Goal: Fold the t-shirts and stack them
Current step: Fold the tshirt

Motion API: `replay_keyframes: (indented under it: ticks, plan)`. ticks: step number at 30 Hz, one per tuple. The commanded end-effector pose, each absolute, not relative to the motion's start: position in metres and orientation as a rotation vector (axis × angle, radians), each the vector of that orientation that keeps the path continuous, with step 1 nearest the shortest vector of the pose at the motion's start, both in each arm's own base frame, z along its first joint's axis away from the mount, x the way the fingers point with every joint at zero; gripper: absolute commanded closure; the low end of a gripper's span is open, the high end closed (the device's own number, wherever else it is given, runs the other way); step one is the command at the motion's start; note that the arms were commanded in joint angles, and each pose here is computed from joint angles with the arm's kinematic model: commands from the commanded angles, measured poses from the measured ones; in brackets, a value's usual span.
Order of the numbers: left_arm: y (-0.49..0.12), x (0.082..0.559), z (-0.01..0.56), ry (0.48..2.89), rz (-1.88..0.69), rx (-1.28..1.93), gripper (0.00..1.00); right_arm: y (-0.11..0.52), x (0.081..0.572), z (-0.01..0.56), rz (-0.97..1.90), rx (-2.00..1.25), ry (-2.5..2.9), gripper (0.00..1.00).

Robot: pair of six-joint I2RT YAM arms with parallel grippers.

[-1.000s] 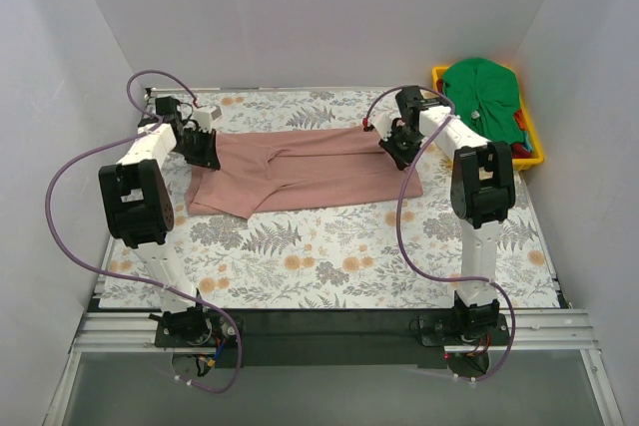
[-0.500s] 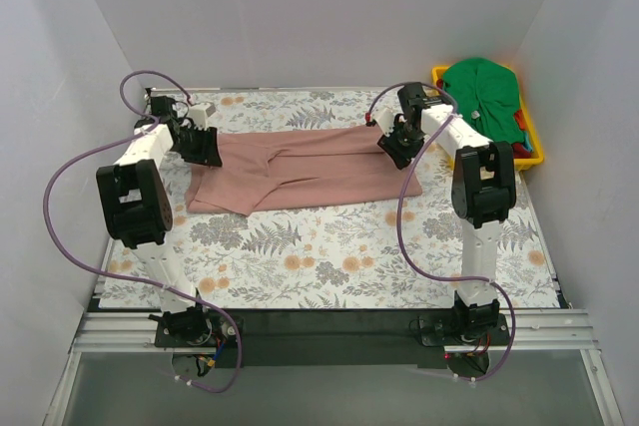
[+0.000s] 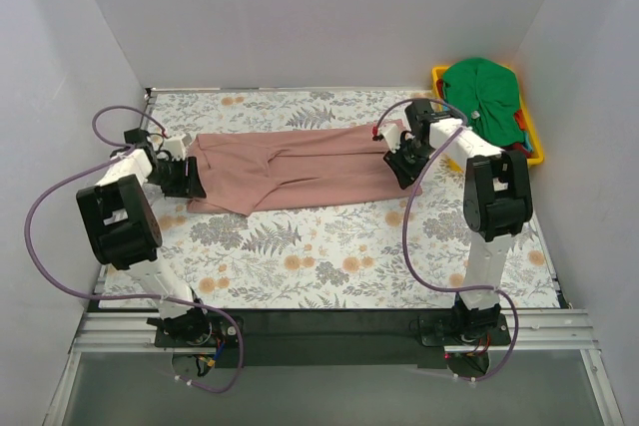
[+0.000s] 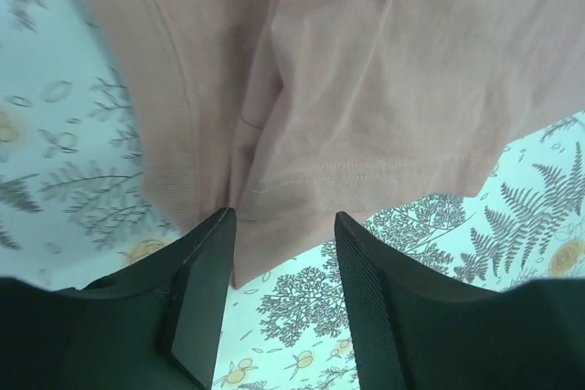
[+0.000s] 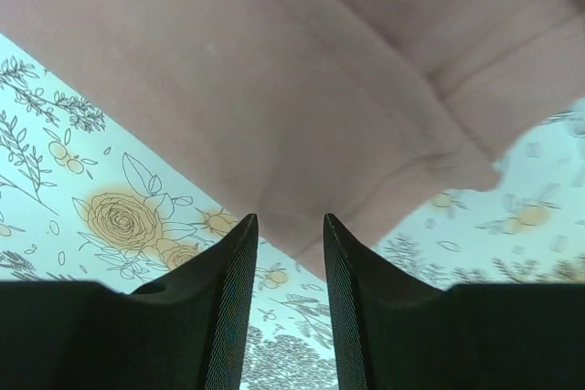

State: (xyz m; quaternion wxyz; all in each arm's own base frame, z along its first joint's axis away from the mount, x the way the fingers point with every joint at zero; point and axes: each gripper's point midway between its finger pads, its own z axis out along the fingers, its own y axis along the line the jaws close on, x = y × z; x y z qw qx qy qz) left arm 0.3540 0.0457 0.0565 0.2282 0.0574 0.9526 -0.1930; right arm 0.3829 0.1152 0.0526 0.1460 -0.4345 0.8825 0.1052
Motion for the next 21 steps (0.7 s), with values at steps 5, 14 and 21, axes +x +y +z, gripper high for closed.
replay_keyframes:
  ticks: [5,14,21]
  plan:
    - [0.037,0.322,0.023,2.704,-0.549,0.177,0.75,0.105,0.352,0.006,0.334,-1.257,2.674,0.60]
    - [0.029,0.265,0.014,2.766,-0.553,0.192,0.86,0.076,0.299,-0.010,0.264,-1.335,2.737,0.63]
    - [0.023,0.277,0.066,2.621,-0.605,0.217,0.58,0.097,0.330,0.061,0.296,-1.232,2.540,0.52]
